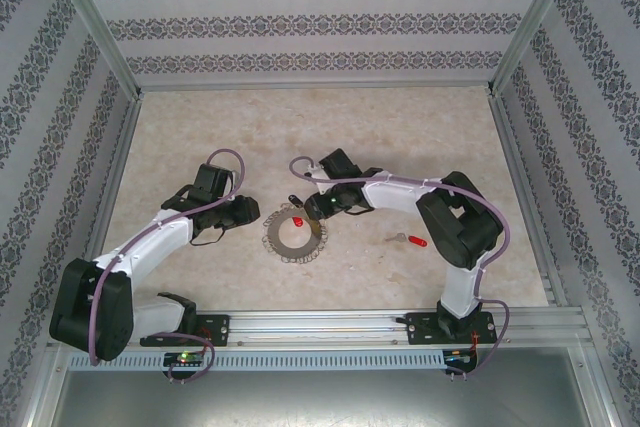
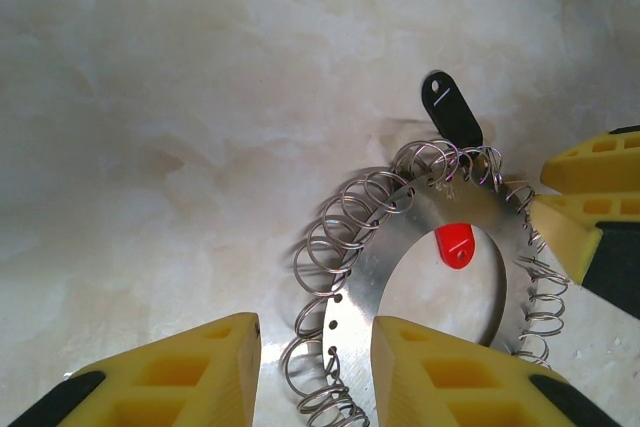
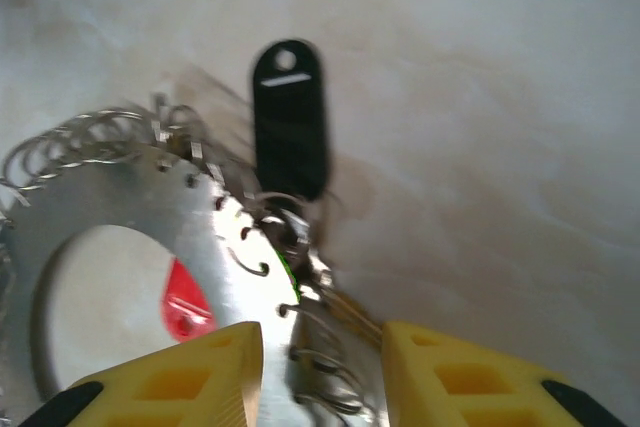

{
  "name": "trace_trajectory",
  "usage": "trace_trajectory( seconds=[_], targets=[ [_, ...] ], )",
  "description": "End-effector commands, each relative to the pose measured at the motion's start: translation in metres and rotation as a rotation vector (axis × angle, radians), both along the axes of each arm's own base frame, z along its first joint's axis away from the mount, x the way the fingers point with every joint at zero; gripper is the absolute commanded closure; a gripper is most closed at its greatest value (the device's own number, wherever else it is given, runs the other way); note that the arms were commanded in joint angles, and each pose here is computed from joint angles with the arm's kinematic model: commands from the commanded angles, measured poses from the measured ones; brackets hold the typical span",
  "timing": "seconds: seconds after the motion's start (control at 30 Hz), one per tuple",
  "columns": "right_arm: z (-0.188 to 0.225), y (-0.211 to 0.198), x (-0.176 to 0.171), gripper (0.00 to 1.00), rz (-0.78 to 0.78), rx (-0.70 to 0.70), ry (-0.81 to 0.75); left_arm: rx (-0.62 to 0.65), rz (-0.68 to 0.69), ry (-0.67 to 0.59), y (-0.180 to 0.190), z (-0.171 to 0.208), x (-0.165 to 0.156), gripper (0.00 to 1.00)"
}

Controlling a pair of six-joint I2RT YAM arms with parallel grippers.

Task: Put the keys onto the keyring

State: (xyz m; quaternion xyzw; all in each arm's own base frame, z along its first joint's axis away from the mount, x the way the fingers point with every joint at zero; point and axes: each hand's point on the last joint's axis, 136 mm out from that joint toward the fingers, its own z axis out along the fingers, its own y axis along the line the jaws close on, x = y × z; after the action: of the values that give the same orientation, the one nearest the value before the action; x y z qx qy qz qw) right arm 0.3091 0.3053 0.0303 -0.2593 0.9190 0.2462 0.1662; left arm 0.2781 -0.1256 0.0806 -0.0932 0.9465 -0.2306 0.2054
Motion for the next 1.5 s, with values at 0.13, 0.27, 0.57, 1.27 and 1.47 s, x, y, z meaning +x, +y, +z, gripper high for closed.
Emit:
trace_trajectory(
  seconds=[0.13, 0.27, 0.57, 1.27, 1.47],
  targets=[
    [0.001, 0.003, 0.001, 0.67, -0.005, 0.034, 0.044, -0.009, -0.022, -0.031, -0.003, 0.002, 0.006, 0.65],
    [-0.003, 0.012, -0.007, 0.69, 0.034, 0.057, 0.074, -0.007, -0.023, -0.030, -0.003, 0.001, 0.006, 0.65],
    [-0.001, 0.022, -0.008, 0.86, 0.069, 0.071, 0.064, -0.007, -0.024, -0.028, -0.004, 0.000, 0.006, 0.65],
    [0.027, 0.032, -0.032, 0.94, 0.194, 0.070, -0.073, -0.027, -0.030, -0.037, -0.007, 0.004, 0.006, 0.65],
    [0.014, 0.027, -0.031, 0.87, 0.158, 0.045, -0.027, -0.028, -0.033, -0.036, -0.008, 0.004, 0.005, 0.65]
  ],
)
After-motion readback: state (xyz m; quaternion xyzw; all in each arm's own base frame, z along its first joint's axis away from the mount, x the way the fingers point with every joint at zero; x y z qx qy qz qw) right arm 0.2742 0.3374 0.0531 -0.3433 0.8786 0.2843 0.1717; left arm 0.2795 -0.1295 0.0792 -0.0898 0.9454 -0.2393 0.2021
